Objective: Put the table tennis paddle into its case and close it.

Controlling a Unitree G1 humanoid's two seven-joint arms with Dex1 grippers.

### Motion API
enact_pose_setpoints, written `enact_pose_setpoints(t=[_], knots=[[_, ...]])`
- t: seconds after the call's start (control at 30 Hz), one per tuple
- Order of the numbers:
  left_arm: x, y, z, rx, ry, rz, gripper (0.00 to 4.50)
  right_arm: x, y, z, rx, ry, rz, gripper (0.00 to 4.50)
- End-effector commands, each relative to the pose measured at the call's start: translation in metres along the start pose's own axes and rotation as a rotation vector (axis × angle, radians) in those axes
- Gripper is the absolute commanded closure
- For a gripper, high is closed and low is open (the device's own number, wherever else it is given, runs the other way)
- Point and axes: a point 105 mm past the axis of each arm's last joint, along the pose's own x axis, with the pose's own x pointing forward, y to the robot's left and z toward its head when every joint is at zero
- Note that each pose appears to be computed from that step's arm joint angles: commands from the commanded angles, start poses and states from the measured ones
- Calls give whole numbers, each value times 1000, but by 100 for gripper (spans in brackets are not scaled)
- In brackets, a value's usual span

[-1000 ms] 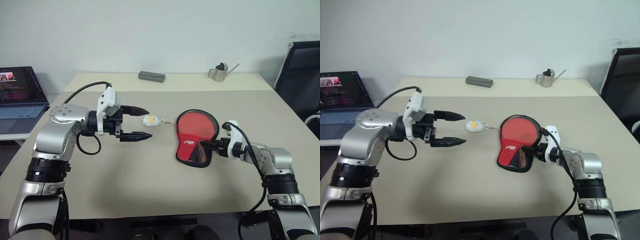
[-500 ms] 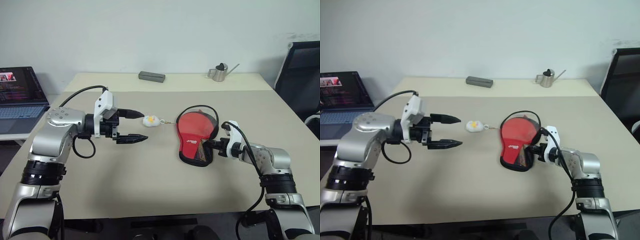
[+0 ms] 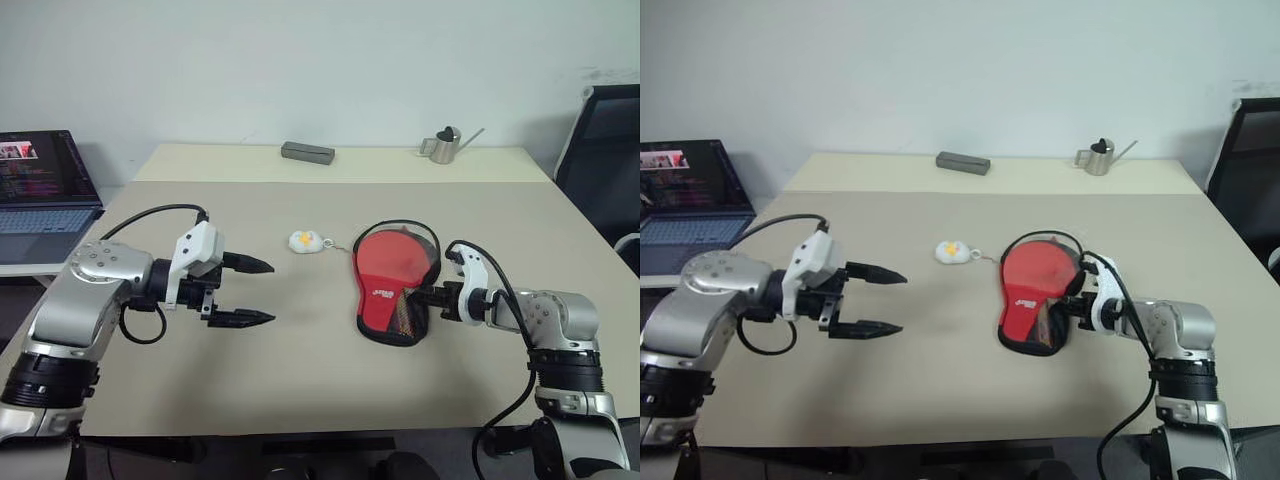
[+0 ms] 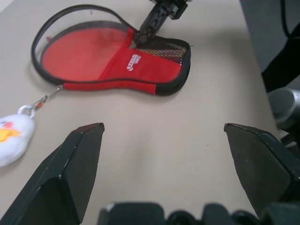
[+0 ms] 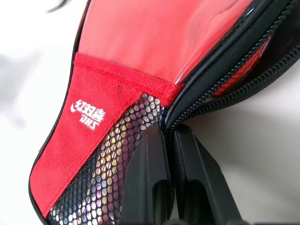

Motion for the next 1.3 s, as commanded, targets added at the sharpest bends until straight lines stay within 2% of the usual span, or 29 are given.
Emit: enact_pose_setpoints(t=[0.03,0.33,0.7,0.9,1.3], knots=[[-5,-4,19,62,-39,-6,0,-11,11,-2,-38,17,44,447],[1,-14,20,58,-41,-61,0,-31,10,-27,-59,106,51,447],[12,-32,20,33,-56,-143,0,-42,30,-63,-48,143,125,447],[14,-38,22,31,-60,-172,0,-44,36,-72,-40,146,139,447],[14,-41,20,19,-50,-176,0,-53,26,-80,-25,172,94,447]])
